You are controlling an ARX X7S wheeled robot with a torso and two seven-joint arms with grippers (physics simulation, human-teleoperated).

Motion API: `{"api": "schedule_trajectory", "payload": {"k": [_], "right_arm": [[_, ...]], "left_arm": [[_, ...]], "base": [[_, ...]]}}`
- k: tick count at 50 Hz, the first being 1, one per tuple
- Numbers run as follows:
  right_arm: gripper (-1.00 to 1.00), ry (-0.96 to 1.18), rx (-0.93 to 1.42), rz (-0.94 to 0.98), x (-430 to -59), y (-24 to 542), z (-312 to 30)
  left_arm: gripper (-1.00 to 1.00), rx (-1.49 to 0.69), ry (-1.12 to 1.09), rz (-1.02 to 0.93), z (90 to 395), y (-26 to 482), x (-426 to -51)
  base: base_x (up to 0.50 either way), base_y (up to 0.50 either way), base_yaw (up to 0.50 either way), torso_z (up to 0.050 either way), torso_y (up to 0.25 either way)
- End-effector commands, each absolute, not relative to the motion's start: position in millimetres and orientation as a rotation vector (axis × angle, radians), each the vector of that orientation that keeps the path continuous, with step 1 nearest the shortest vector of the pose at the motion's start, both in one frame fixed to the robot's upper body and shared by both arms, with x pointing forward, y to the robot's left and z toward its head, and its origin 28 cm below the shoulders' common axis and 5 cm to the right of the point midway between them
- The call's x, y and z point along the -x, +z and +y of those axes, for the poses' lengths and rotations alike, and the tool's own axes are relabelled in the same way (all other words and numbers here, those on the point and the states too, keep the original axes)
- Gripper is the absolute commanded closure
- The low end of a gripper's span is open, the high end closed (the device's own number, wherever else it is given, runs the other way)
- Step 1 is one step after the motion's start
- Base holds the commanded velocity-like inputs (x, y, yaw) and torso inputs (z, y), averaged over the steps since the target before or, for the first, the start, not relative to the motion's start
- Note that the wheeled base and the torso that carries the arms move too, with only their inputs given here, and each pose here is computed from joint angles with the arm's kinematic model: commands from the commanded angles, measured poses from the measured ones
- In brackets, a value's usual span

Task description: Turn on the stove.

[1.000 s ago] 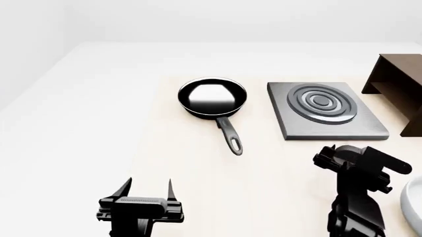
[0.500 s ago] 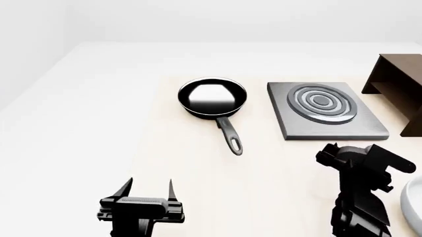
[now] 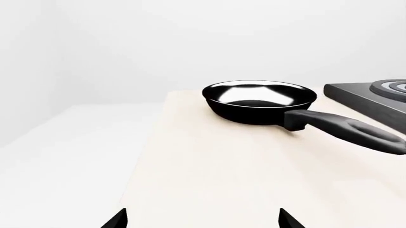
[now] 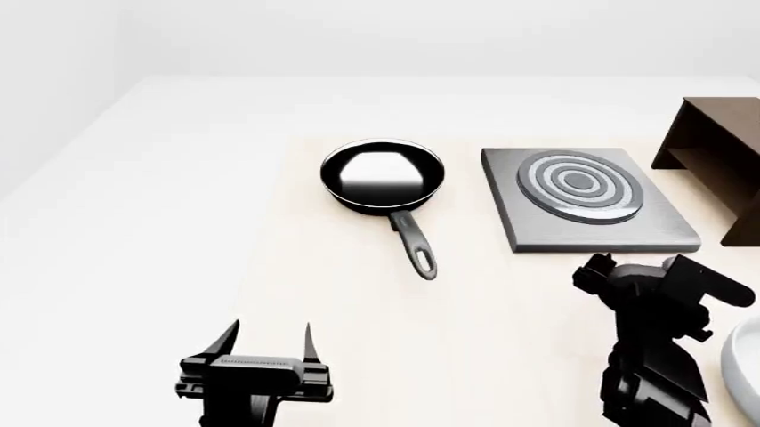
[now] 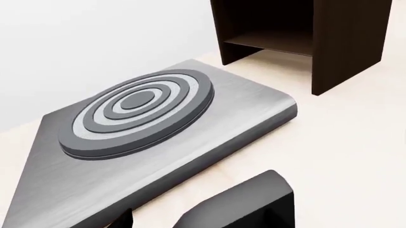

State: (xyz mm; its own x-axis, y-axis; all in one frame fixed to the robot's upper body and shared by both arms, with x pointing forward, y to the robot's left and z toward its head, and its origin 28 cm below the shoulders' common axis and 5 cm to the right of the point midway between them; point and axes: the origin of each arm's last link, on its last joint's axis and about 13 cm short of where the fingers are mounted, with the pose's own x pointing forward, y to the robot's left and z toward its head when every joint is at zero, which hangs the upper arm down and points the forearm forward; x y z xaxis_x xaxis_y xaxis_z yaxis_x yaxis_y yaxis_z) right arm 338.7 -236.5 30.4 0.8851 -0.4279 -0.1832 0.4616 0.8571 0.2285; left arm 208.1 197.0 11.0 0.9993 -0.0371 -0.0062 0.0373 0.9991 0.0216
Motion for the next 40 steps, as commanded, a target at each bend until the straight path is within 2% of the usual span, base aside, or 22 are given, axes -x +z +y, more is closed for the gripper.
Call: {"api": "schedule_trajectory", "payload": {"k": [1,15,24,31,40], "right_arm": [[-1.0,-0.466,-0.268,0.125,-339,30,-236],[-1.0,-0.386,-0.09,-0.022,-352,47,-214],[-1.0,-0.33,0.059,-0.149,-320,74,-182],[-1.0,-0.226,0.081,-0.242,-283,88,-150],[-1.0,-0.151,0.091,-0.302,-255,93,-125]], "left_arm": [[-1.0,-0.022,-0.037,0.006,197,11,-208],[-1.0,-0.021,-0.037,0.005,197,11,-208],[-1.0,-0.018,-0.031,0.0,198,12,-209],[-1.0,-0.011,-0.026,-0.031,198,24,-212],[-1.0,0.001,-0.033,-0.076,196,39,-211]], "base": [[0.0,0.0,0.0,0.0,0.0],[0.0,0.0,0.0,0.0,0.0],[0.0,0.0,0.0,0.0,0.0],[0.0,0.0,0.0,0.0,0.0],[0.0,0.0,0.0,0.0,0.0]]}}
